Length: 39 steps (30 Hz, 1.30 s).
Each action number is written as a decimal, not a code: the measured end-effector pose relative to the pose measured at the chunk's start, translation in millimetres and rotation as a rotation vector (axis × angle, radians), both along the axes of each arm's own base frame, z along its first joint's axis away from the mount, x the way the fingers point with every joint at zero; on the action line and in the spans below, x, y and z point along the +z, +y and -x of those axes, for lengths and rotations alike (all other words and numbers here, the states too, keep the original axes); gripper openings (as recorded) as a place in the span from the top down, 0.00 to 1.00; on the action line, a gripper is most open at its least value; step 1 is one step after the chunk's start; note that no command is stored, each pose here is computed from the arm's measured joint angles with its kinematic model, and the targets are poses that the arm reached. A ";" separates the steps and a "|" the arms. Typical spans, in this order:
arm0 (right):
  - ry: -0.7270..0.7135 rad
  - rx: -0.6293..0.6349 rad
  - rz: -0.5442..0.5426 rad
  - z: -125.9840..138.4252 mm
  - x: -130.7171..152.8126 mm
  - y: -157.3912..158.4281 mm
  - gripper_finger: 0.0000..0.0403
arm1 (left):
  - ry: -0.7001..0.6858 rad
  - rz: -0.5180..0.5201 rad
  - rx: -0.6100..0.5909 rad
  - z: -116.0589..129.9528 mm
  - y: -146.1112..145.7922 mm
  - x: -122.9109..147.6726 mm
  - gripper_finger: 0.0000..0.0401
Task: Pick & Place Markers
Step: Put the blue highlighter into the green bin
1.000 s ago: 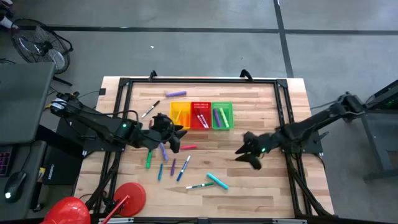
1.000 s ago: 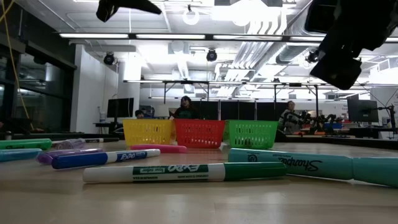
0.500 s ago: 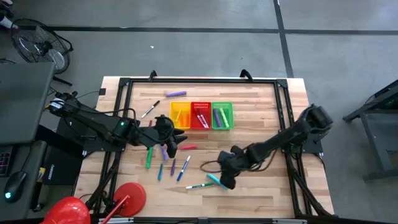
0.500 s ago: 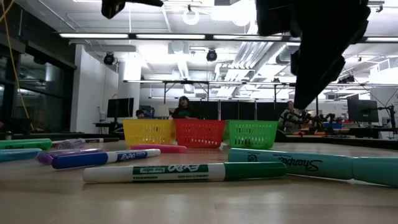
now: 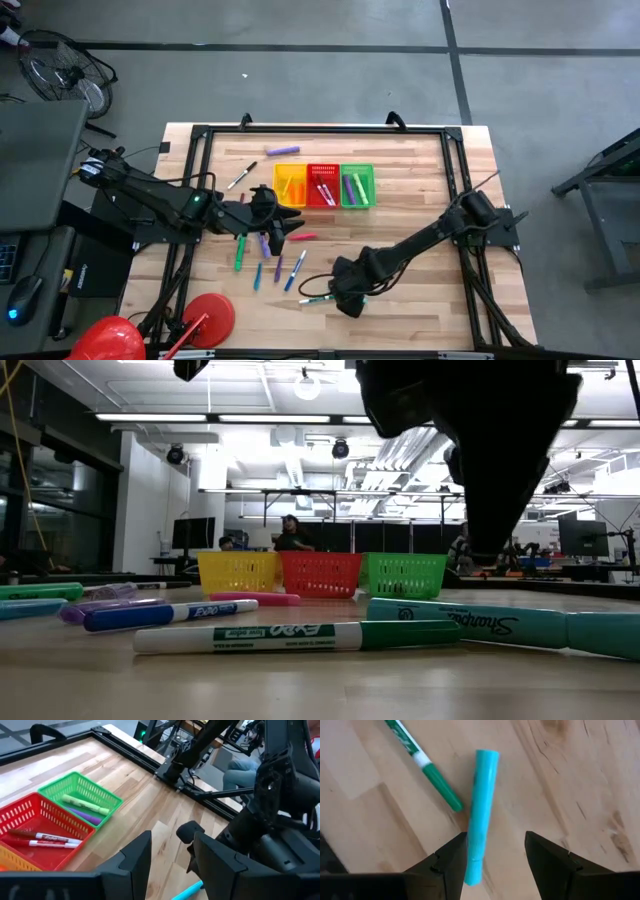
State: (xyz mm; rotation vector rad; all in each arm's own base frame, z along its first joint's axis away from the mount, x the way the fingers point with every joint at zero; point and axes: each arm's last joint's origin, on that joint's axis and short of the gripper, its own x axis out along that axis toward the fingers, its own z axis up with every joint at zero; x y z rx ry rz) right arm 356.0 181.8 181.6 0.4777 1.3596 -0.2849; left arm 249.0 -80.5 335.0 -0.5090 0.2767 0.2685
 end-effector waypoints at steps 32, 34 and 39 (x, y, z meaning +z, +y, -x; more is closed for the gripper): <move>0.042 -0.010 -0.015 1.5 -11.8 7.4 0.48 | 0.014 0.037 -0.095 -0.4 -2.9 -0.6 0.63; 0.076 0.006 0.016 2.6 -18.3 5.8 0.44 | 0.014 0.037 -0.095 -0.4 -2.9 -0.6 0.63; 0.086 0.023 0.032 0.3 -25.7 4.7 0.37 | 0.014 0.037 -0.095 -0.4 -2.9 -0.6 0.63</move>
